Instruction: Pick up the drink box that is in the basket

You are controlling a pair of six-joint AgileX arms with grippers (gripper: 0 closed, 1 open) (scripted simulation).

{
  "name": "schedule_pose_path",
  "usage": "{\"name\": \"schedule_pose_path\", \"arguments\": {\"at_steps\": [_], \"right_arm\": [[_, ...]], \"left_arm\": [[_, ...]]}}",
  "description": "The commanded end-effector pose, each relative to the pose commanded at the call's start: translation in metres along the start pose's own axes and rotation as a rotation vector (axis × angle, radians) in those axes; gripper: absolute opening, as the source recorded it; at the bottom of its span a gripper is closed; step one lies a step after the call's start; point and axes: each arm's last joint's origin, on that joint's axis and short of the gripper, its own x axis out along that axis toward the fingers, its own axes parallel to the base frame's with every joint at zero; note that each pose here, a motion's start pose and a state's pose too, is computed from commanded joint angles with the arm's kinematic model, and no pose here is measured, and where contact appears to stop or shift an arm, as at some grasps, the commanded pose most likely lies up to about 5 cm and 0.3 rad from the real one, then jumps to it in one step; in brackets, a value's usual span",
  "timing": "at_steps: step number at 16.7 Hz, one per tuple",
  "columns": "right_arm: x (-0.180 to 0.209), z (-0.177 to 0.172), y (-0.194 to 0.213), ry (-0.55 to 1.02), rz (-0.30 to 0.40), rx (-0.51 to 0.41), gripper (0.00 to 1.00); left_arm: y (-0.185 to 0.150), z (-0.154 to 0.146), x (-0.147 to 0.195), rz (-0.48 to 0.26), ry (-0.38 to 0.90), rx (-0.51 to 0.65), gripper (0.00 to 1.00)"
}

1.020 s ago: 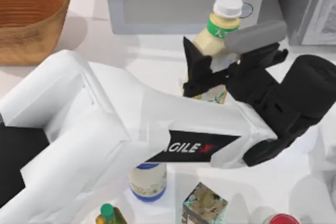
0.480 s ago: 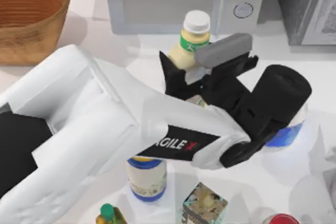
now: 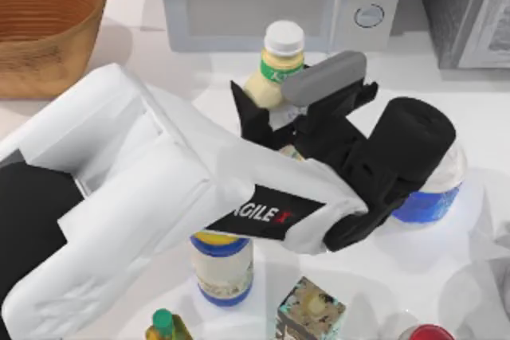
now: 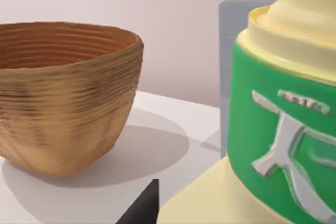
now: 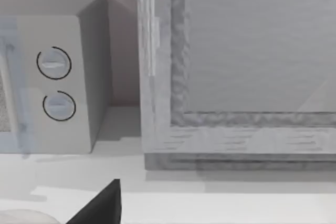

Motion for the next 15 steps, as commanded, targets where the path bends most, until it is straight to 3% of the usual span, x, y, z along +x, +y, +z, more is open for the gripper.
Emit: {"name": "schedule_pose_path", "arguments": {"at_steps": [10,15], "right_arm": [[0.0,0.0,0.0,0.0,0.0,0.0,1.0],[0.0,0.0,0.0,0.0,0.0,0.0,1.0]], "left_arm": [[0.0,0.0,0.0,0.0,0.0,0.0,0.98],[0.0,0.0,0.0,0.0,0.0,0.0,1.0]]}}
